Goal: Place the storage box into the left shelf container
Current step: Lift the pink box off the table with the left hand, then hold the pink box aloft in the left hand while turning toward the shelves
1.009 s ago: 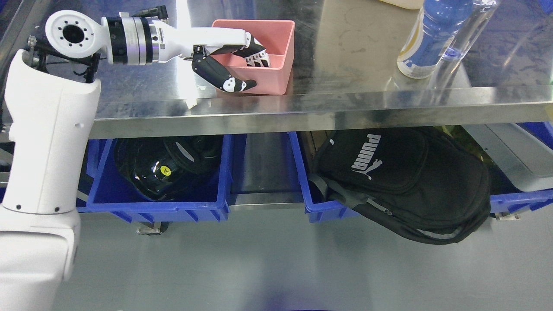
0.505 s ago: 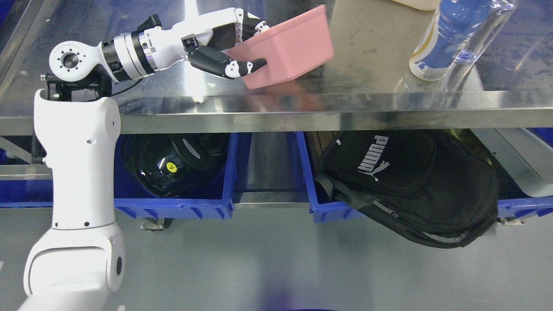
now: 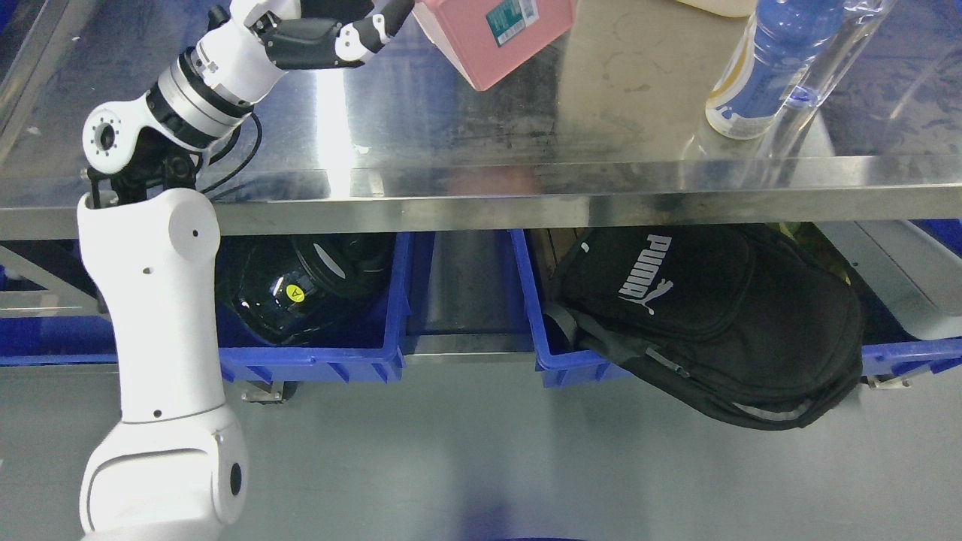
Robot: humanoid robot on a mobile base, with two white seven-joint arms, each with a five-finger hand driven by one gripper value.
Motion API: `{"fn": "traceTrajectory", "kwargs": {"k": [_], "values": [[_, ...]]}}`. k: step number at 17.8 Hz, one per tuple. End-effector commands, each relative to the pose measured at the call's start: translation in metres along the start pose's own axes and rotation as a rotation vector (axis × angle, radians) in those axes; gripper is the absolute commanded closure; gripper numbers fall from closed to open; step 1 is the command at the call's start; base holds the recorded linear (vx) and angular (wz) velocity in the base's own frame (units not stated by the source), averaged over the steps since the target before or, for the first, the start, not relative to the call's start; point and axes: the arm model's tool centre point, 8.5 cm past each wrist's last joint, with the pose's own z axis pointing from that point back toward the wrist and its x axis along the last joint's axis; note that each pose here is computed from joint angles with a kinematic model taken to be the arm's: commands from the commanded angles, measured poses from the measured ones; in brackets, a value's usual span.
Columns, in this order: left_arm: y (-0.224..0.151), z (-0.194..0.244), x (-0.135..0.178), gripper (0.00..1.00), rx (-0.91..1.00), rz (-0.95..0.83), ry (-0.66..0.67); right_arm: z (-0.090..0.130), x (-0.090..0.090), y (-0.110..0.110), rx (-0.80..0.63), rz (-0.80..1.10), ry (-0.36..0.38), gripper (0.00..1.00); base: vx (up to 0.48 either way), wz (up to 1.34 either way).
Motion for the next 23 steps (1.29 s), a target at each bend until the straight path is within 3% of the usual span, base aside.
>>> {"fn": "traceTrajectory", "kwargs": {"k": [1, 3, 6, 15, 23], "values": [[-0.084, 0.002, -0.004, 0.99, 0.107, -0.002, -0.194, 0.000, 0.010, -0.011, -0.018, -0.021, -0.027, 0.00, -0.003, 0.01], [-0.110, 0.013, -0.017, 0.99, 0.151, 0.047, -0.181, 0.000, 0.010, -0.011, -0.018, -0.021, -0.025, 0.00, -0.009, 0.14], [-0.118, 0.031, -0.026, 0.99, 0.242, 0.041, -0.190, 0.000, 0.010, -0.011, -0.017, -0.021, -0.025, 0.00, -0.016, 0.55], [-0.191, 0.057, -0.063, 0.99, 0.264, 0.158, -0.164, 0.000, 0.010, -0.011, -0.018, -0.021, -0.025, 0.00, -0.015, 1.42], [-0.213, 0.097, -0.077, 0.99, 0.352, 0.202, -0.095, 0.000, 0.010, -0.011, -0.017, -0.021, -0.025, 0.00, 0.205, 1.14]]}}
